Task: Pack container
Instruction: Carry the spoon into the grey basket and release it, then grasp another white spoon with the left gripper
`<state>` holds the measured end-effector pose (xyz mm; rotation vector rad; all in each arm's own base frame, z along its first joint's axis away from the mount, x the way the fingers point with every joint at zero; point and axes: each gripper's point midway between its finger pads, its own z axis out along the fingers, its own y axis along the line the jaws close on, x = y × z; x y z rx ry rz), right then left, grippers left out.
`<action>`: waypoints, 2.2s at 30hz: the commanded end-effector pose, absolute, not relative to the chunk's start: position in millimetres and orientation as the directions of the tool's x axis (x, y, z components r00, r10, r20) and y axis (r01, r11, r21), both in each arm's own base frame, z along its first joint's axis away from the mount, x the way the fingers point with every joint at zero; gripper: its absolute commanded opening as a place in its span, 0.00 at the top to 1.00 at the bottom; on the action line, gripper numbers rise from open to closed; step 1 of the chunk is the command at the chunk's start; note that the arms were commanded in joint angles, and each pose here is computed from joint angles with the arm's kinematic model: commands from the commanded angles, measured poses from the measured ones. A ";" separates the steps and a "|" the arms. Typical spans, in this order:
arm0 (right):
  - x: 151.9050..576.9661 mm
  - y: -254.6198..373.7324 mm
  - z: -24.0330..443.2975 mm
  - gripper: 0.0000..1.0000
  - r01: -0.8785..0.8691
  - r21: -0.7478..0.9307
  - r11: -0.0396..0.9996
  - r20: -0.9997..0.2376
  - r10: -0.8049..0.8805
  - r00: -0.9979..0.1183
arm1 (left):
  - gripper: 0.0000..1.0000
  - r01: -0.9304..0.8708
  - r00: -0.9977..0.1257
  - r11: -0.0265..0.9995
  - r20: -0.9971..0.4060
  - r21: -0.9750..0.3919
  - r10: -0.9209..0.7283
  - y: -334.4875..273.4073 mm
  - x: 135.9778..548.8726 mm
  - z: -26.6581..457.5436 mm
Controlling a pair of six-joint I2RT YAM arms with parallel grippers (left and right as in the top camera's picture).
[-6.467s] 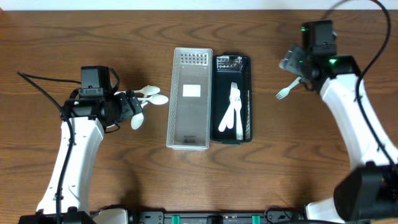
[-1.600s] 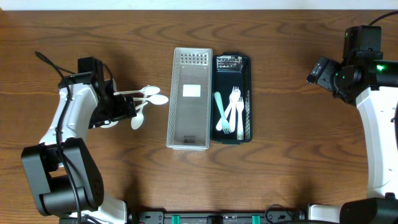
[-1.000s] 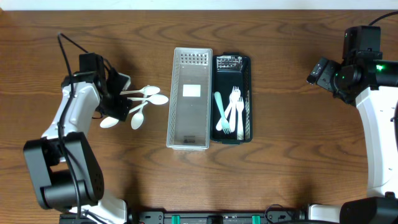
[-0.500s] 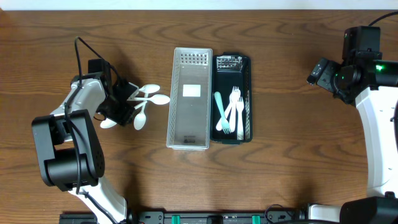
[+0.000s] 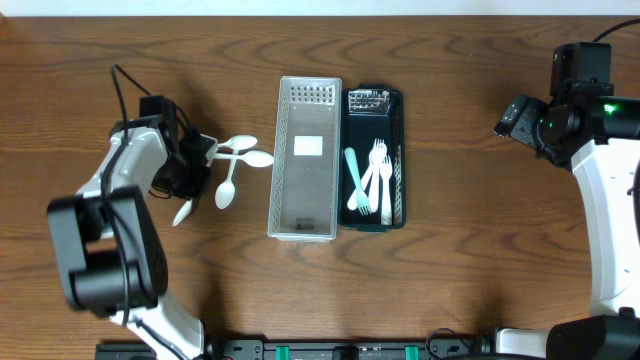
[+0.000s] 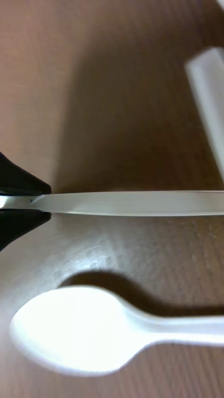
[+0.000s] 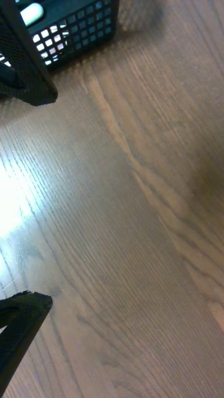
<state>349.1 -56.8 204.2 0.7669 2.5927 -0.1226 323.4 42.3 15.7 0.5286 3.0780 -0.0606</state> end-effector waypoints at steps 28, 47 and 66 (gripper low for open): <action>341.4 -60.6 197.6 0.01 0.537 0.010 0.844 -0.398 0.496 -0.772 | 0.72 0.165 -0.958 0.908 -0.280 -0.385 0.056 -204.9 339.4 102.1; 339.4 -60.5 196.8 0.01 0.525 -0.001 0.851 -0.391 0.483 -0.783 | 0.31 0.020 -0.961 0.999 -0.278 -0.027 0.012 -26.9 331.2 144.5; 331.6 -59.8 194.0 0.01 0.525 -0.016 0.851 -0.363 0.485 -0.796 | 0.34 0.083 -0.996 0.996 -0.023 0.021 0.084 -7.6 360.0 5.9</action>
